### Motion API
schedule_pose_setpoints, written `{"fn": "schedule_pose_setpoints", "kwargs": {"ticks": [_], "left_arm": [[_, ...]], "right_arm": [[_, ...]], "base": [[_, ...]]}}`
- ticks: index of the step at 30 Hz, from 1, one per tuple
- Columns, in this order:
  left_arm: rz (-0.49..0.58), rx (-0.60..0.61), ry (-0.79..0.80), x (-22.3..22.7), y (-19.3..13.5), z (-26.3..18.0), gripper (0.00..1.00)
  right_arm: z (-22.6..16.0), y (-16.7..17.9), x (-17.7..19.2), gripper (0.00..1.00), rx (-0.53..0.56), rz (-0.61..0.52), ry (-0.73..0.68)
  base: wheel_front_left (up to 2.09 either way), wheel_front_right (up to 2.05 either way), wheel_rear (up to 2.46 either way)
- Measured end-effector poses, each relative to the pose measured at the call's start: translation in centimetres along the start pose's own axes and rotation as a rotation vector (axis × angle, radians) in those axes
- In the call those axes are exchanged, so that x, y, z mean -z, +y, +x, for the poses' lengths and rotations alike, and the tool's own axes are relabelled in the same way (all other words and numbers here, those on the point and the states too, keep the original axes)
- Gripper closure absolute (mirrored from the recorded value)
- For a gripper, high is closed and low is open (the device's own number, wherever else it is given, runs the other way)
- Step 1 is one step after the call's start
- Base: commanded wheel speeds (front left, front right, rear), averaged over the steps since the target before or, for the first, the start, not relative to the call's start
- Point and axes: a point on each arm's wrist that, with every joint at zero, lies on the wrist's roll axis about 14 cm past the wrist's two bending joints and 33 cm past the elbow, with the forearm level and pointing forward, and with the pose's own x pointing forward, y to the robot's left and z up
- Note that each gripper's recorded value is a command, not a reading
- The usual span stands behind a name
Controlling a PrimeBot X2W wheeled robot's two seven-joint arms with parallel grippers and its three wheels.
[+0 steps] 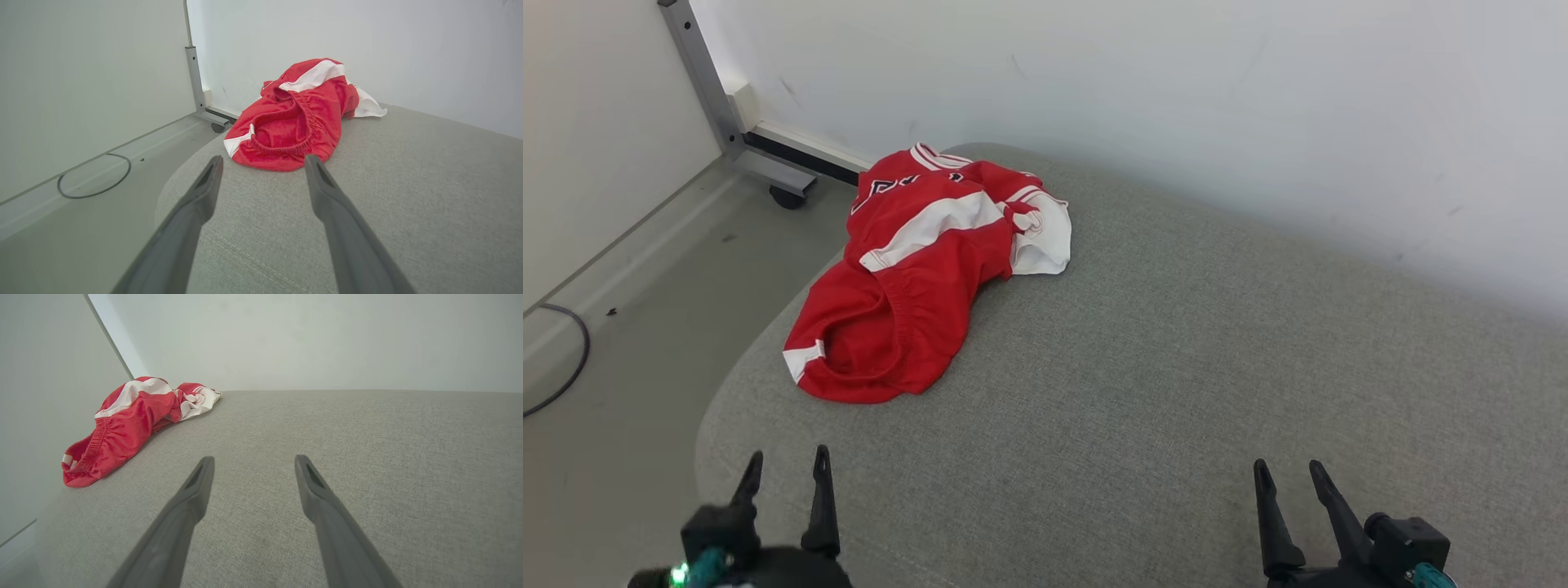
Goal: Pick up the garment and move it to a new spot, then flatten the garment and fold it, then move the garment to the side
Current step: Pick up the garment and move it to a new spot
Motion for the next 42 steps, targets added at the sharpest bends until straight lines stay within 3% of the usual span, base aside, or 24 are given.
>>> {"fn": "schedule_pose_setpoints", "kwargs": {"ticks": [8,16,24,36,37,38,39,42], "left_arm": [[-0.066,0.068,0.094,-3.4,-1.3,6.8,0.0],[-0.161,0.109,0.247,-3.8,-3.4,11.6,0.0],[-0.136,0.137,0.393,-0.4,-5.9,15.5,0.0],[-0.004,0.089,0.678,8.5,-7.6,17.5,0.0],[0.007,0.084,0.719,9.4,-7.7,17.3,0.52],[0.02,0.084,0.749,10.1,-7.8,17.2,0.96],[0.032,0.087,0.768,10.5,-7.9,17.3,1.0],[0.066,0.11,0.798,10.8,-8.6,17.8,1.0]], "right_arm": [[-1.0,-0.6,0.0,0.0,0.011,-0.052,0.003],[-1.7,-1.7,-0.5,0.0,0.038,-0.101,0.017],[-3.5,-5.8,-1.4,0.0,0.158,-0.104,0.013],[-5.6,-10.8,1.1,0.0,0.306,-0.047,0.075],[-5.7,-11.1,1.3,0.0,0.316,-0.044,0.078],[-5.9,-11.4,1.4,0.0,0.326,-0.04,0.079],[-6.0,-11.7,1.6,0.0,0.336,-0.034,0.082],[-6.5,-12.4,1.9,0.0,0.362,-0.018,0.085]], "base": [[0.0,0.0,0.0],[0.0,0.0,0.0],[0.0,0.0,0.0],[0.0,0.0,0.0],[0.0,0.0,0.0],[0.0,0.0,0.0],[0.0,0.0,0.0],[0.0,0.0,0.0]]}}
